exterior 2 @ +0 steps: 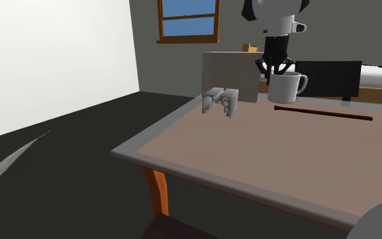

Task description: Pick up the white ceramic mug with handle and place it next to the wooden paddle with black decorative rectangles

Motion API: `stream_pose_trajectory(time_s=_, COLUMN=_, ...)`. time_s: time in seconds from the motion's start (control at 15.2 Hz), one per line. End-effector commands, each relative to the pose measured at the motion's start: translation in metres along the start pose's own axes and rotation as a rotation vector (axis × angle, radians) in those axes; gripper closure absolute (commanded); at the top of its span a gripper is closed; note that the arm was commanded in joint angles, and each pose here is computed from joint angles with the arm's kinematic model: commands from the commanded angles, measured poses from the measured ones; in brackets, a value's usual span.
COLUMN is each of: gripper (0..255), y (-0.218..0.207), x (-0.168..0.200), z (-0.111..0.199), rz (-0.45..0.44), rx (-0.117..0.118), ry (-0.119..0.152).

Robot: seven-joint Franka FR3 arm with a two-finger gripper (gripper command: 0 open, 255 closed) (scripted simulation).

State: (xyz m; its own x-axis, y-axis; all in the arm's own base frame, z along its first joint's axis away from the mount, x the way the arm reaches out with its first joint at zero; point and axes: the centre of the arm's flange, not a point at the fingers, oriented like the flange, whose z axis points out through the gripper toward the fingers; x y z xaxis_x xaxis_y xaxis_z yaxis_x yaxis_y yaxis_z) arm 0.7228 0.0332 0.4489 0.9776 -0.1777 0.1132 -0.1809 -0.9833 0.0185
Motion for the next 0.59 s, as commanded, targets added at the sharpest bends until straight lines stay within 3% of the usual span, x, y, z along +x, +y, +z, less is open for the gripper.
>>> stream_pose_trajectory(time_s=0.0, gripper=255, y=0.013, x=0.025, z=0.01, rz=0.0, rx=-0.001, ry=0.001)
stream_pose_trajectory(time_s=0.26, gripper=255, y=0.037, x=0.073, z=0.026, rz=0.0, rx=-0.001, ry=0.001)
stream_pose_trajectory(time_s=0.53, gripper=255, y=0.036, x=0.071, z=0.047, rz=0.0, rx=-0.001, ry=0.001)
